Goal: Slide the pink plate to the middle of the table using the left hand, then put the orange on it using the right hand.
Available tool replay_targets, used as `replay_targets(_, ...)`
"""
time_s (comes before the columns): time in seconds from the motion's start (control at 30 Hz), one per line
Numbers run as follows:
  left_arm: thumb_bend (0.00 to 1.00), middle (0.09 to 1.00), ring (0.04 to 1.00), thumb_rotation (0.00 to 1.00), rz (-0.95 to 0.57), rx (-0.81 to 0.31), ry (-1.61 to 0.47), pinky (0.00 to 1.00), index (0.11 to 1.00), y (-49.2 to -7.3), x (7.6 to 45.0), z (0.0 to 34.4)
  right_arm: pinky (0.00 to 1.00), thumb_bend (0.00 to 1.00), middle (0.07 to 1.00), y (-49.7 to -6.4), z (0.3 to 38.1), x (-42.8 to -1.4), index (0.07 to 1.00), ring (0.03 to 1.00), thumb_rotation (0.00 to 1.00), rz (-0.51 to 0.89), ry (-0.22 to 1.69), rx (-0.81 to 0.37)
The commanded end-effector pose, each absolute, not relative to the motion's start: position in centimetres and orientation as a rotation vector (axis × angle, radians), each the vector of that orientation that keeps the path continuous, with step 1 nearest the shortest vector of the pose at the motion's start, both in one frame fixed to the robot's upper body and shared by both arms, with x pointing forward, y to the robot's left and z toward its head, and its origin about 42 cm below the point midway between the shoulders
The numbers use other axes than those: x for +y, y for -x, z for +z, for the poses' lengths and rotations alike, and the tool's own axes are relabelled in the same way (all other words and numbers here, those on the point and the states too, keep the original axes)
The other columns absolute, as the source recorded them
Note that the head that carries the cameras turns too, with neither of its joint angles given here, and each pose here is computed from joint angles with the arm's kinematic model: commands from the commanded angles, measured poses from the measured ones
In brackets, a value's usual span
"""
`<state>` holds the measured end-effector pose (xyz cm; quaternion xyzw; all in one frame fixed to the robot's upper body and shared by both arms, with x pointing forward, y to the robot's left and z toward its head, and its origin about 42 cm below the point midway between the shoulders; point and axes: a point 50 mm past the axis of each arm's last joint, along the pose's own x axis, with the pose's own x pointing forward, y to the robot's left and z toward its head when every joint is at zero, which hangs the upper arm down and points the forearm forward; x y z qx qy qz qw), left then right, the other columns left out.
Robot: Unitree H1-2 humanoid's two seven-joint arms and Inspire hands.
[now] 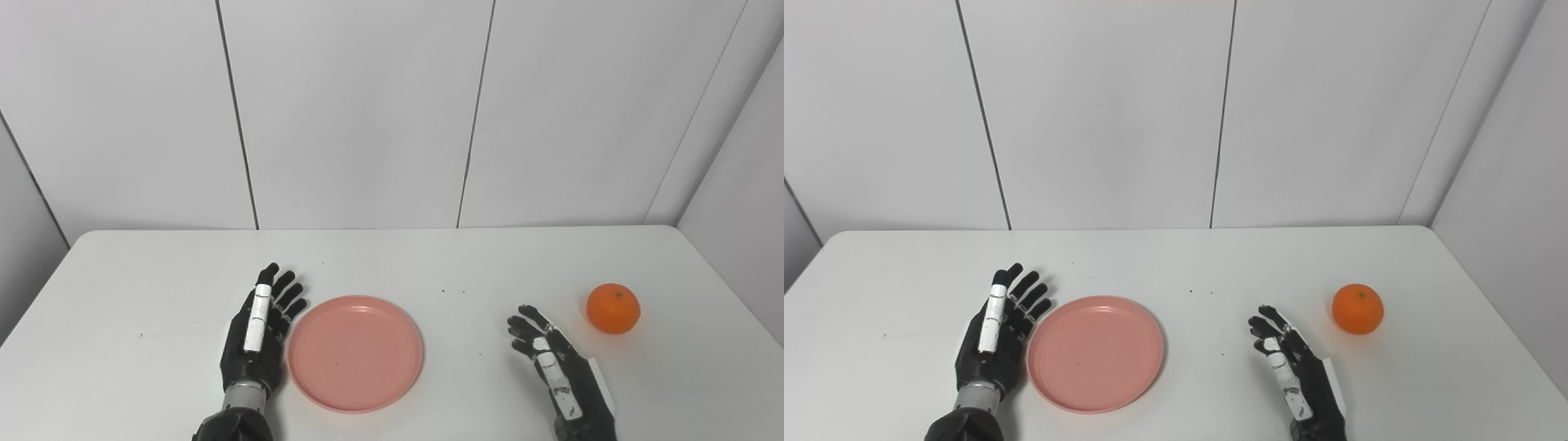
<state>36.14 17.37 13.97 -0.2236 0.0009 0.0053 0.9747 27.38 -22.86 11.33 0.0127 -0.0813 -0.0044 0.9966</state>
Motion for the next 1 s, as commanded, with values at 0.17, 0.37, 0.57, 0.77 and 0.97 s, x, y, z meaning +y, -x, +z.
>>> replay_targets(0.17,0.82,0.795,0.800,0.53,-0.021,-0.104,0.350,0.82,0.819,-37.0,18.0,14.0,0.76,0.81,0.766,-26.4,11.6,-21.1,0.795,0.786,0.83,-0.031,0.111,-0.267)
replay_targets(0.37,0.82,0.819,0.823,0.53,-0.047,-0.094,0.395,0.87,0.838,-37.1,18.4,13.5,0.69,0.80,0.745,-26.9,14.1,-20.8,0.784,0.749,0.81,-0.033,0.233,-0.368)
replay_targets(0.57,0.74,0.837,0.844,0.56,-0.057,-0.042,0.504,0.90,0.859,-37.3,19.0,13.0,0.67,0.79,0.754,-27.5,16.5,-21.4,0.790,0.737,0.86,-0.054,0.409,-0.444)
replay_targets(0.77,0.67,0.854,0.872,0.62,-0.057,-0.017,0.557,0.93,0.881,-37.4,19.5,12.9,0.67,0.80,0.772,-27.9,19.1,-22.9,0.798,0.740,0.86,-0.092,0.638,-0.531)
replay_targets(0.97,0.64,0.855,0.888,0.61,-0.045,0.022,0.639,0.95,0.884,-37.3,19.5,13.1,0.63,0.81,0.769,-28.9,22.2,-24.9,0.799,0.719,0.90,-0.155,0.856,-0.610)
